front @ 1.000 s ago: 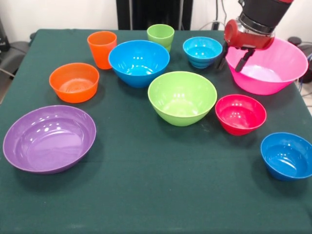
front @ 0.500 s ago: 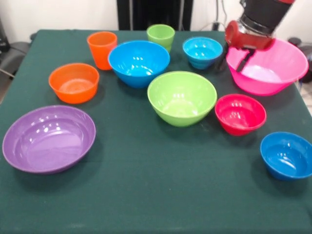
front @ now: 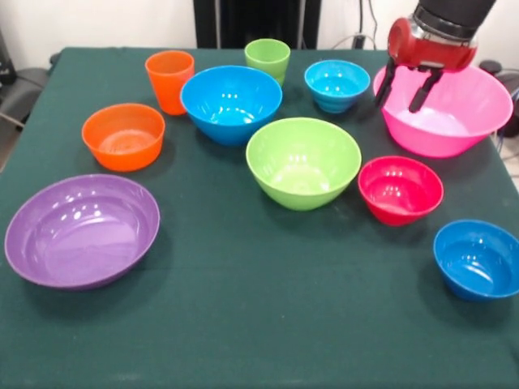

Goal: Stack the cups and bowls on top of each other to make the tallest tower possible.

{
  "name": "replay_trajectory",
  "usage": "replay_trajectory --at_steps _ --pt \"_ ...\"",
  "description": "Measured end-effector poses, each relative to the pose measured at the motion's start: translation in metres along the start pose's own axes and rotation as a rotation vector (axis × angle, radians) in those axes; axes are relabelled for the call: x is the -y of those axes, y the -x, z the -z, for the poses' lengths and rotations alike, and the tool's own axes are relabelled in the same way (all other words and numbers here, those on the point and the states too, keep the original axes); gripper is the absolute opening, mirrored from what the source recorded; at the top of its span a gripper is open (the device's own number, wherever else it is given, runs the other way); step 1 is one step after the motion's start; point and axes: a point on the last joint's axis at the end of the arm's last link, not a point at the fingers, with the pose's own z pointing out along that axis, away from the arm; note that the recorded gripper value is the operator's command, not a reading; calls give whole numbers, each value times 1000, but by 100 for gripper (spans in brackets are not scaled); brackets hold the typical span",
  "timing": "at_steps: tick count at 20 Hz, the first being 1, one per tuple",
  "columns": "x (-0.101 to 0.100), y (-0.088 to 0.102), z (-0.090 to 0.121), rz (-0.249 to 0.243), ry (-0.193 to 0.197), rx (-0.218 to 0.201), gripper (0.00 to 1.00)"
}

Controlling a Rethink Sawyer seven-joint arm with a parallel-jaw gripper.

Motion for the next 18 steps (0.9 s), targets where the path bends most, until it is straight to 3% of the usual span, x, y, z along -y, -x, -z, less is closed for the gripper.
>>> replay_trajectory --at_steps 9,18 --pt "9 20 30 -56 34 41 100" --pt "8 23 40 -56 36 57 100"
